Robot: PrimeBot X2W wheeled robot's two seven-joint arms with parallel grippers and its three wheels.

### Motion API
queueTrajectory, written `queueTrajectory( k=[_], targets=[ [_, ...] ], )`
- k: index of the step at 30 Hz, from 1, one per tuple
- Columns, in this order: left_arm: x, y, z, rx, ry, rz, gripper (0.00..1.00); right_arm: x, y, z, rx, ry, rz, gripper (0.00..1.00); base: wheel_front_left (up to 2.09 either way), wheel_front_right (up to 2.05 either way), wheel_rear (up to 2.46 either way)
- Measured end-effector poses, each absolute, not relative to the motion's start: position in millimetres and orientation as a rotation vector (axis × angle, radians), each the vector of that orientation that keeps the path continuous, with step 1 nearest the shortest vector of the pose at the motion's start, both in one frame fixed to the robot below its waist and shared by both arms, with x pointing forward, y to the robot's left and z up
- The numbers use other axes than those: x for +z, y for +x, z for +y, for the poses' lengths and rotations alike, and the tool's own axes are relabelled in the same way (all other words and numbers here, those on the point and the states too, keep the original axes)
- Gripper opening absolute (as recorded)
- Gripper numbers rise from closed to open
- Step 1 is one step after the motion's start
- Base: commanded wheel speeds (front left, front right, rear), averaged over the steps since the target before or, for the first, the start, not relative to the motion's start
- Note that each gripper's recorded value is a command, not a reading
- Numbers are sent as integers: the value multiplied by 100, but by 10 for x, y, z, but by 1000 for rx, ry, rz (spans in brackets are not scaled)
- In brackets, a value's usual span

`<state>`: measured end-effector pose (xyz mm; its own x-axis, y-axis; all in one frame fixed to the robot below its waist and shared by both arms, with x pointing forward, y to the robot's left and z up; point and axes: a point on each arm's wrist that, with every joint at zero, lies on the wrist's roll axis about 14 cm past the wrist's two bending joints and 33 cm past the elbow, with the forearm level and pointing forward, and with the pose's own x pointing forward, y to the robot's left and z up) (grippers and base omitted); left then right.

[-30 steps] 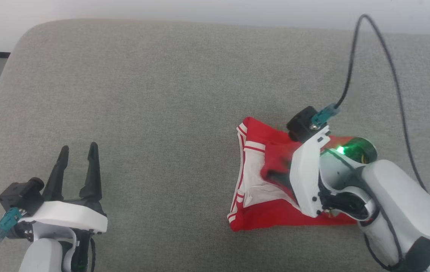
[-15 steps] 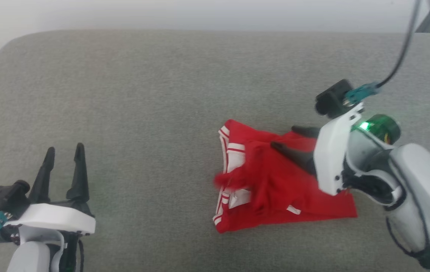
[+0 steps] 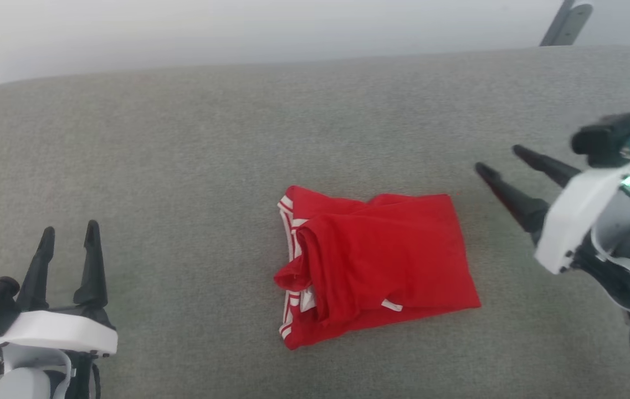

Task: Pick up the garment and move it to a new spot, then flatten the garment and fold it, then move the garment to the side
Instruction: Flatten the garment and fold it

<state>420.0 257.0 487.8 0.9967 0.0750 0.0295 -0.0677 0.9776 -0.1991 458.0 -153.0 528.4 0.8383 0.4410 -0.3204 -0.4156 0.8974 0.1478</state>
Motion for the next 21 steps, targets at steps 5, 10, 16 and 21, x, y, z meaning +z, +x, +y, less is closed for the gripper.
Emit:
queueTrajectory(
  k=[5,10,16,21],
  targets=[
    [4905,4204,2540,57,-188,-42,100,5385,4534,-1932,332,60,216,100,0,0,0],
    [4937,4184,2517,44,-176,-47,100,5379,4432,-2264,231,35,114,100,0,0,0],
    [4988,4133,2542,42,-158,-57,100,5340,4296,-2488,160,-2,21,100,0,0,0],
    [5030,4055,2601,54,-150,-66,100,5321,4194,-2631,109,-7,-26,100,0,0,0]
  ],
)
